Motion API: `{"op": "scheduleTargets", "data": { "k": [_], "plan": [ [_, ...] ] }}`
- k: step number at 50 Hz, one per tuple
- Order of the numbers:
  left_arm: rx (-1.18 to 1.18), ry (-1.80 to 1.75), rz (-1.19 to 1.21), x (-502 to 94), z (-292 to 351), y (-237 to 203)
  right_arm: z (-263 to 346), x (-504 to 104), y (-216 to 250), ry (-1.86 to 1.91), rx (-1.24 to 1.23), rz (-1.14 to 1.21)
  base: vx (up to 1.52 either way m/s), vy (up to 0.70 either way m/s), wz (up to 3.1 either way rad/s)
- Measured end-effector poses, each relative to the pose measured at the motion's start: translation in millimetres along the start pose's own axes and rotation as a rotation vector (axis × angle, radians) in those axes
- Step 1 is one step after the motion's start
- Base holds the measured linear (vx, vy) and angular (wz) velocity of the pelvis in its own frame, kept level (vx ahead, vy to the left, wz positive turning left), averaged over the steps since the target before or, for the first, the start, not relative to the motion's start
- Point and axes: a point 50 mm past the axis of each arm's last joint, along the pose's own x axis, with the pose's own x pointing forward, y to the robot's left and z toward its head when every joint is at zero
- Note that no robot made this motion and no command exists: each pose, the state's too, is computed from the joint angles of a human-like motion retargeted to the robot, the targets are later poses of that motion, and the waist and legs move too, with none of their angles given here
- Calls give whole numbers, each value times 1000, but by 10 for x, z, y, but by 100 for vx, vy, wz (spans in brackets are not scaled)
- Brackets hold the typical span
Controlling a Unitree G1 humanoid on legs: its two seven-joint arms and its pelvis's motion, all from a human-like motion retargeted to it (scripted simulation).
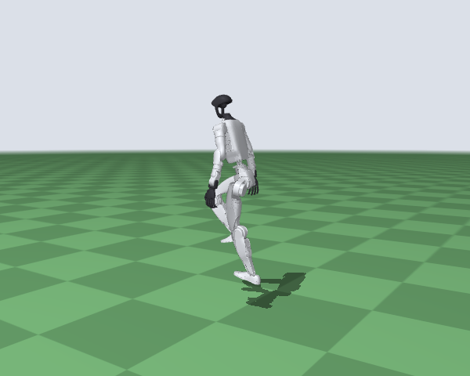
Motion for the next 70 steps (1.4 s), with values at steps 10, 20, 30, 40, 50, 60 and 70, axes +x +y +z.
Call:
{"op": "scheduleTargets", "data": {
  "k": [10,20,30,40,50,60,70],
  "plan": [
    [1,-83,4,21,202,5,142,35,88,-30,-16,26,29,-11,48],
    [-36,-95,-21,20,201,-59,172,33,78,-14,-112,44,33,-11,48],
    [-111,-44,-30,-34,-66,-154,110,23,118,-11,-212,57,22,-6,10],
    [-95,-86,-34,-54,-12,-176,346,13,20,-84,-216,0,17,-1,-16],
    [-117,-44,-37,-81,-156,-178,794,9,38,-213,-211,-9,20,6,14],
    [-144,-9,16,-93,-212,-4,1124,-23,119,-320,-219,-4,24,11,22],
    [-91,-91,53,-86,8,155,984,34,254,-260,-246,34,26,12,34]
  ]
}}
